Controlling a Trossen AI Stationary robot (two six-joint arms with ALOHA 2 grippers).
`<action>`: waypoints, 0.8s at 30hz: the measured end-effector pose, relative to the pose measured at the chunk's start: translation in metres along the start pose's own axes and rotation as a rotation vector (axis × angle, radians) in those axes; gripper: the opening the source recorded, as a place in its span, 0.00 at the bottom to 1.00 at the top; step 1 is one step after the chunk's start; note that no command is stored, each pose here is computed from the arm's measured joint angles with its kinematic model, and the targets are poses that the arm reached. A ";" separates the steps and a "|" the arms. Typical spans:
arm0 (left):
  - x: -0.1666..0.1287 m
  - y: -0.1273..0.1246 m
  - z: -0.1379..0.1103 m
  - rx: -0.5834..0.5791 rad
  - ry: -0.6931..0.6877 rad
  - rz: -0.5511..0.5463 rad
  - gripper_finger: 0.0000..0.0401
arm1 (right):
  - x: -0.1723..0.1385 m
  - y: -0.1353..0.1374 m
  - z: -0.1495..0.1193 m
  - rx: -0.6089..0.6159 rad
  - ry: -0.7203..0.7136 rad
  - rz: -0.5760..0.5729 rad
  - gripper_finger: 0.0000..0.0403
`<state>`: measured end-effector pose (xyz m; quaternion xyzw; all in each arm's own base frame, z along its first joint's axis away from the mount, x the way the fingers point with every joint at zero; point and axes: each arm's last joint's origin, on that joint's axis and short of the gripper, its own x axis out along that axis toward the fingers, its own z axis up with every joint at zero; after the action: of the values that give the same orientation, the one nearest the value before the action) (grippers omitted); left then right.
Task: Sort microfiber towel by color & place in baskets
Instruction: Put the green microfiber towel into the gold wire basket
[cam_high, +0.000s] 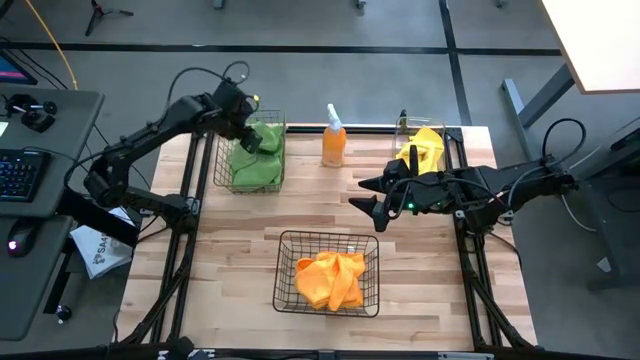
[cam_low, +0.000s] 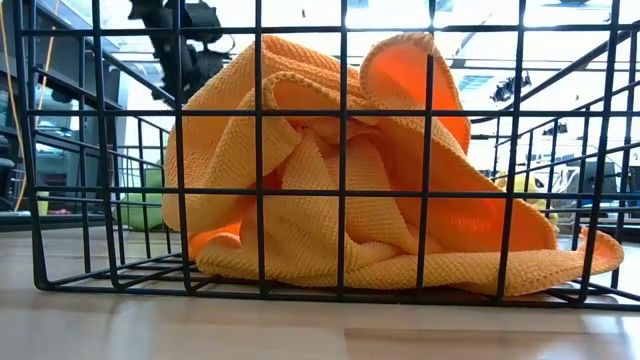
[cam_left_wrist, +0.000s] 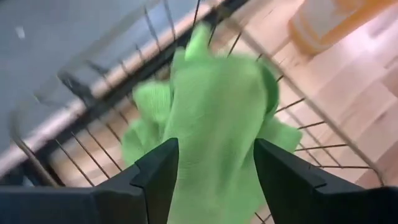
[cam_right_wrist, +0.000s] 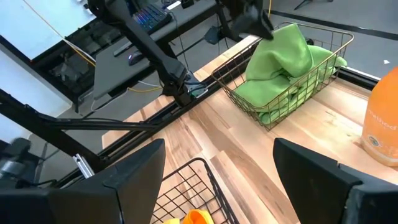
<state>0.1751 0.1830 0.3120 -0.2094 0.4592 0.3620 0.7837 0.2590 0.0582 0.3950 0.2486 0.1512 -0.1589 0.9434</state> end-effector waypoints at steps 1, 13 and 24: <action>-0.006 -0.001 0.004 0.037 -0.019 -0.004 0.49 | 0.000 0.000 0.000 0.000 0.000 0.000 0.73; 0.025 -0.020 0.006 0.616 0.152 0.163 0.07 | 0.000 -0.001 0.000 0.001 -0.001 -0.002 0.73; 0.124 -0.017 -0.009 0.574 0.406 0.015 0.00 | 0.000 -0.001 0.000 0.044 -0.002 -0.003 0.73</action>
<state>0.2219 0.2130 0.1993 -0.0450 0.6902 0.1749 0.7007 0.2592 0.0575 0.3950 0.2688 0.1473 -0.1638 0.9377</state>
